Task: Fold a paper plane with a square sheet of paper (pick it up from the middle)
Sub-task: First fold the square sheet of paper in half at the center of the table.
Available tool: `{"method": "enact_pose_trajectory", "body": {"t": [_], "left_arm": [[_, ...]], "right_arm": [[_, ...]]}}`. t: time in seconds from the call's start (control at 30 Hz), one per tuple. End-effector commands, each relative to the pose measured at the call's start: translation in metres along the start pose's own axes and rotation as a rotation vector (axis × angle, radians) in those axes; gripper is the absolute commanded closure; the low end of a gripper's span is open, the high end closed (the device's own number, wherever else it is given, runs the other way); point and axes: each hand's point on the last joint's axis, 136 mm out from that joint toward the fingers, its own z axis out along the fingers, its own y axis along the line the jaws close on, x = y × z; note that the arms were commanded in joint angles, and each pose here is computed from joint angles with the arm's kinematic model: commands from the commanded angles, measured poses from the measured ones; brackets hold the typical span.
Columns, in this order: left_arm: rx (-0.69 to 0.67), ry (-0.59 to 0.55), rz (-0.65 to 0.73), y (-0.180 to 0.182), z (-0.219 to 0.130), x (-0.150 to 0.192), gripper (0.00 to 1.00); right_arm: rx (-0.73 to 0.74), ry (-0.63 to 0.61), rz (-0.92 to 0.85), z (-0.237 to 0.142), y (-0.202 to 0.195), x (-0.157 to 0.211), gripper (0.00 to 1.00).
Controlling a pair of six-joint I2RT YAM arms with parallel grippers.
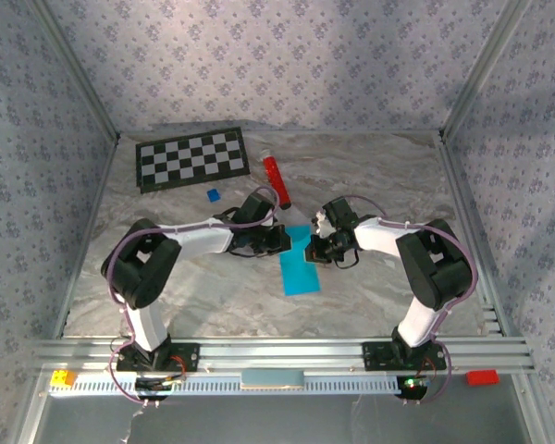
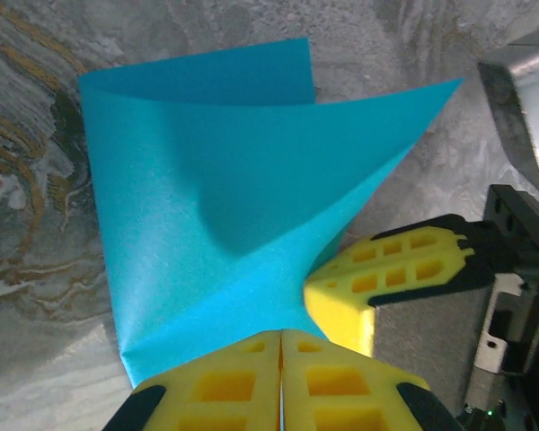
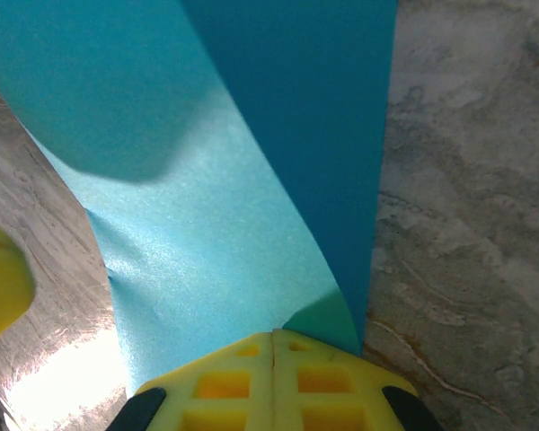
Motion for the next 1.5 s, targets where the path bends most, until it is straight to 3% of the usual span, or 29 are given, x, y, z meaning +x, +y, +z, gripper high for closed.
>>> {"method": "enact_pose_trajectory", "body": {"t": [0.0,0.4,0.7,1.2,1.47], "left_arm": [[-0.013,0.016,0.016,0.004,0.008,-0.002,0.92],[-0.111,0.074,-0.028,0.051,0.03,0.019,0.93],[-0.048,0.037,0.065,0.007,0.005,-0.011,0.91],[-0.183,0.048,0.045,0.062,0.028,-0.008,0.92],[-0.118,0.022,0.059,0.037,0.014,-0.02,0.91]], "right_arm": [[0.208,0.148,0.087,0.01,-0.056,0.045,1.0],[0.226,0.166,0.085,0.011,-0.061,0.049,1.0],[0.231,0.163,0.089,0.011,-0.064,0.05,1.0],[0.237,0.164,0.097,0.012,-0.067,0.051,1.0],[0.236,0.157,0.095,0.009,-0.069,0.05,1.0]]}}
